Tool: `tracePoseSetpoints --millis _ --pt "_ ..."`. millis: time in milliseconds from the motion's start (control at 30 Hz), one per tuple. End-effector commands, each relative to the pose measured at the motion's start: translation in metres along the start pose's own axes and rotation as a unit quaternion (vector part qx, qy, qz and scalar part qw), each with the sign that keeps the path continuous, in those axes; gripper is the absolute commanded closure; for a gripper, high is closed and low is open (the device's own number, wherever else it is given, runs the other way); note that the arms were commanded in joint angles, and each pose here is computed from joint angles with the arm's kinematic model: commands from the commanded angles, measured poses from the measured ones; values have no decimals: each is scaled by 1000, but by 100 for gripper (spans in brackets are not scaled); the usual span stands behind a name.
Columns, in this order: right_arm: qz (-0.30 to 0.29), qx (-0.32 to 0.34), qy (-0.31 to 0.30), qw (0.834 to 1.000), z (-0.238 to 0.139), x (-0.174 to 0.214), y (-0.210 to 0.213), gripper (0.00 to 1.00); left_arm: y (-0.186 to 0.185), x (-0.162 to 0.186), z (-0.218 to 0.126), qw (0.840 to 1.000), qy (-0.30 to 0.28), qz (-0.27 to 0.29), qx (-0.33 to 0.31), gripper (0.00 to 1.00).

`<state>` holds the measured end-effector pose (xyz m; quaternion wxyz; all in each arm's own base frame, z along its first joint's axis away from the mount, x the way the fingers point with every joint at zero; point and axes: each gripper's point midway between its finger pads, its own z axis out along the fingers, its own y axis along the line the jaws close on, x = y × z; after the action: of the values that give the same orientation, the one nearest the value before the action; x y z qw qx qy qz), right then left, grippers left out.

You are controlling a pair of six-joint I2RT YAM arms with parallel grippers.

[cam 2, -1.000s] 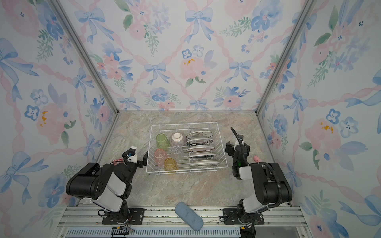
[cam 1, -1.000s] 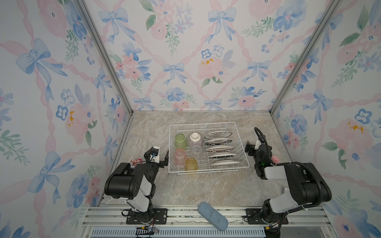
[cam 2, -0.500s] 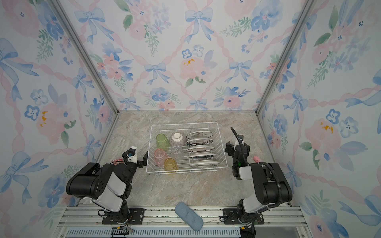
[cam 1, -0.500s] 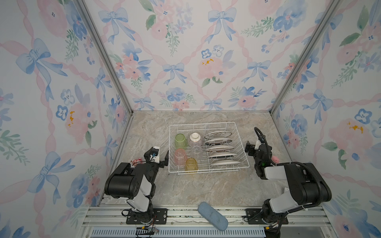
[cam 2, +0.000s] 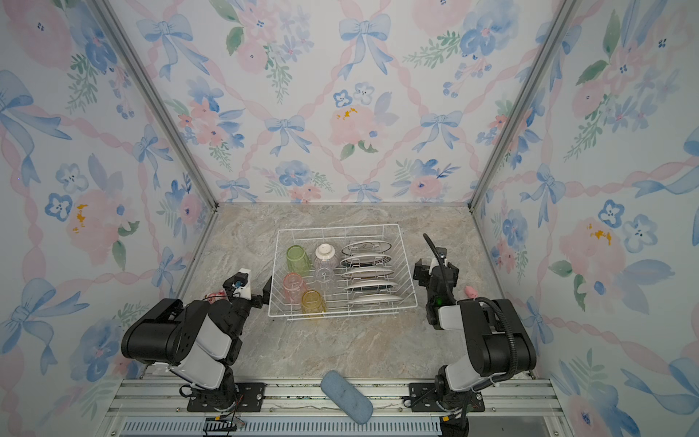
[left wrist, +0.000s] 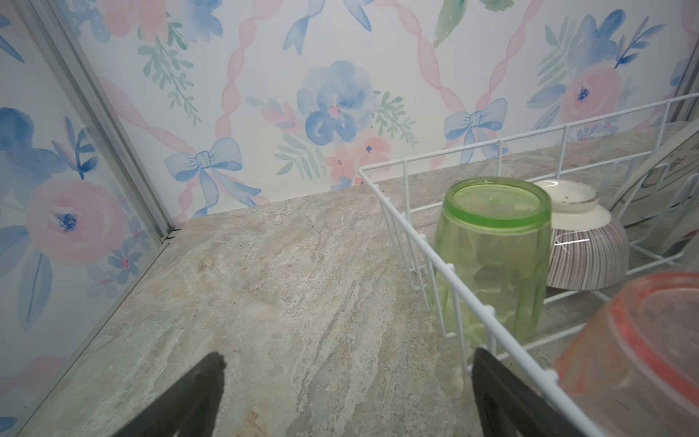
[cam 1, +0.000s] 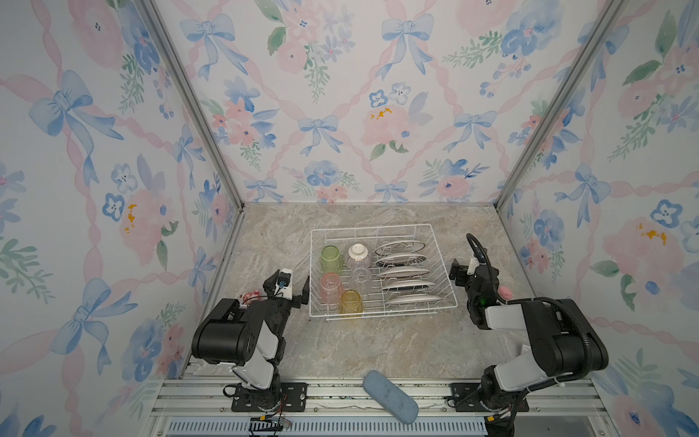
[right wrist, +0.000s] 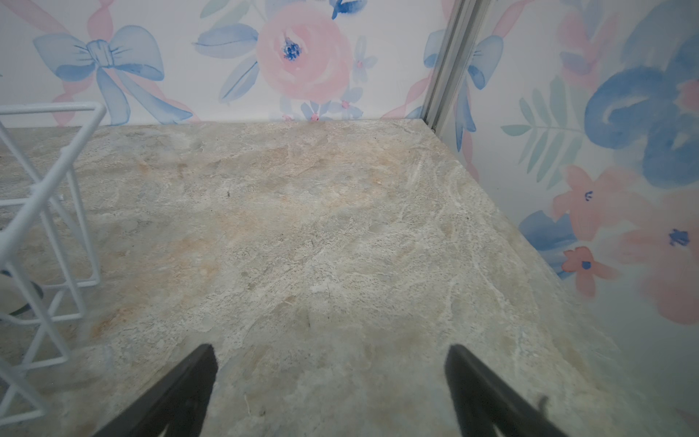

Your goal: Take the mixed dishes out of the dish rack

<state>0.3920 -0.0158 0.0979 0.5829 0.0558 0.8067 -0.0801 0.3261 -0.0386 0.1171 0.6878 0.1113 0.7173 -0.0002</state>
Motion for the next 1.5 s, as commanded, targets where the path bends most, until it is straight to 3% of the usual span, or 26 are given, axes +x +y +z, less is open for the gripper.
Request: tracePoseSetpoints --millis 0,800,1033,1233,1467 --pt "-4 3 -1 1000 2 -2 1 3 -2 -16 -3 999 -37 8 5 2" --pt "-4 3 -1 1000 2 -2 1 3 -2 -16 -2 999 -37 9 8 3" --pt "-4 4 -1 1000 2 -2 1 3 1 -19 -3 999 -39 2 3 17" --pt "-3 3 -2 1000 2 -2 1 3 15 -48 -17 997 -67 -13 -23 27" --pt "-3 3 -3 1000 2 -3 1 3 18 -101 -39 991 -95 -89 -35 36"
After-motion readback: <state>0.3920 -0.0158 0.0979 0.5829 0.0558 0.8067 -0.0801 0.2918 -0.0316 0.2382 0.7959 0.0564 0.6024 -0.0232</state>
